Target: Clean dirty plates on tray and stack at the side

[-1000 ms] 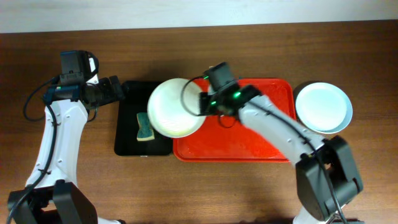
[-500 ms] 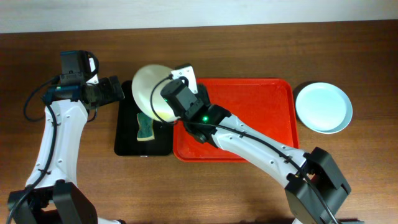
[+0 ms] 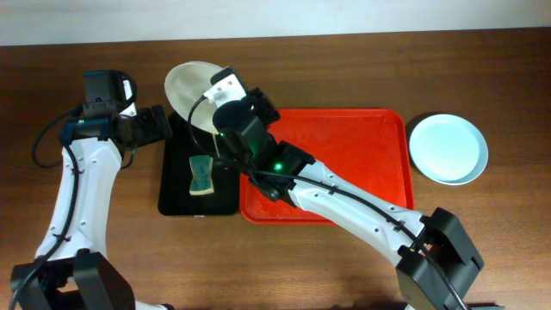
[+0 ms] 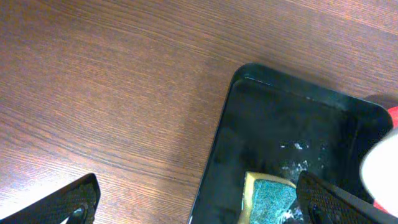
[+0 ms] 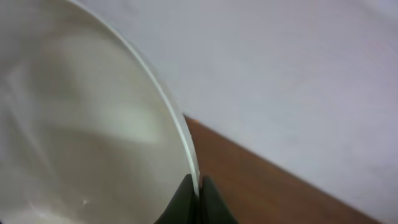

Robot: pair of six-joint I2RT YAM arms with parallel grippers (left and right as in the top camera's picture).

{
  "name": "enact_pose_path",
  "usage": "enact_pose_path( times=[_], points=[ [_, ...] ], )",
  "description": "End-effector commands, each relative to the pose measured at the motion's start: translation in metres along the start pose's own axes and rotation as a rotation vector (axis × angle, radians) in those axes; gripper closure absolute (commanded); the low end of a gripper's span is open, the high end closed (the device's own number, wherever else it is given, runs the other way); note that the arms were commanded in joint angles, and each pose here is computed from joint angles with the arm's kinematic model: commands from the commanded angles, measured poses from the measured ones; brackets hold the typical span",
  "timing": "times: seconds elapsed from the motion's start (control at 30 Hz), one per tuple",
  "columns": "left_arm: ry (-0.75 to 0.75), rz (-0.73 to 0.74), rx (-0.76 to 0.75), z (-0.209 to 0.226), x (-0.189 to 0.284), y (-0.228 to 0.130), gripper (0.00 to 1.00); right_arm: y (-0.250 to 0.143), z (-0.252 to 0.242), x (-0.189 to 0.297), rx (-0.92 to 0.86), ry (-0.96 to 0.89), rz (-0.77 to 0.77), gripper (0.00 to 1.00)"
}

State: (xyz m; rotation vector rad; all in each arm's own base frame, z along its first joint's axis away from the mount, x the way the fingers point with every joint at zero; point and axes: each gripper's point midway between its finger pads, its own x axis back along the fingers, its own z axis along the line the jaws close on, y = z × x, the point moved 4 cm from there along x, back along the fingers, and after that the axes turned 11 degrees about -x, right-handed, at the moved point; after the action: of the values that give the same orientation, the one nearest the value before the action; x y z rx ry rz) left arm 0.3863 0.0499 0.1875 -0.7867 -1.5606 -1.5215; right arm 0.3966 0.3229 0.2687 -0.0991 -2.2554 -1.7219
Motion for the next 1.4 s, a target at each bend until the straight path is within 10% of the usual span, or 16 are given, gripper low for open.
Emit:
enact_pose_path(
  times=[0.0, 1.37],
  points=[
    [0.008, -0.013, 0.001, 0.0019, 0.0036, 0.0038, 0.01, 0.0232, -0.0155, 0.0092, 0.004, -0.110, -0.061, 0.96],
    [0.008, -0.014, 0.001, 0.0019, 0.0037, 0.0038, 0.01, 0.0243, -0.0196, 0.0092, -0.092, -0.134, -0.071, 0.96]
  ],
)
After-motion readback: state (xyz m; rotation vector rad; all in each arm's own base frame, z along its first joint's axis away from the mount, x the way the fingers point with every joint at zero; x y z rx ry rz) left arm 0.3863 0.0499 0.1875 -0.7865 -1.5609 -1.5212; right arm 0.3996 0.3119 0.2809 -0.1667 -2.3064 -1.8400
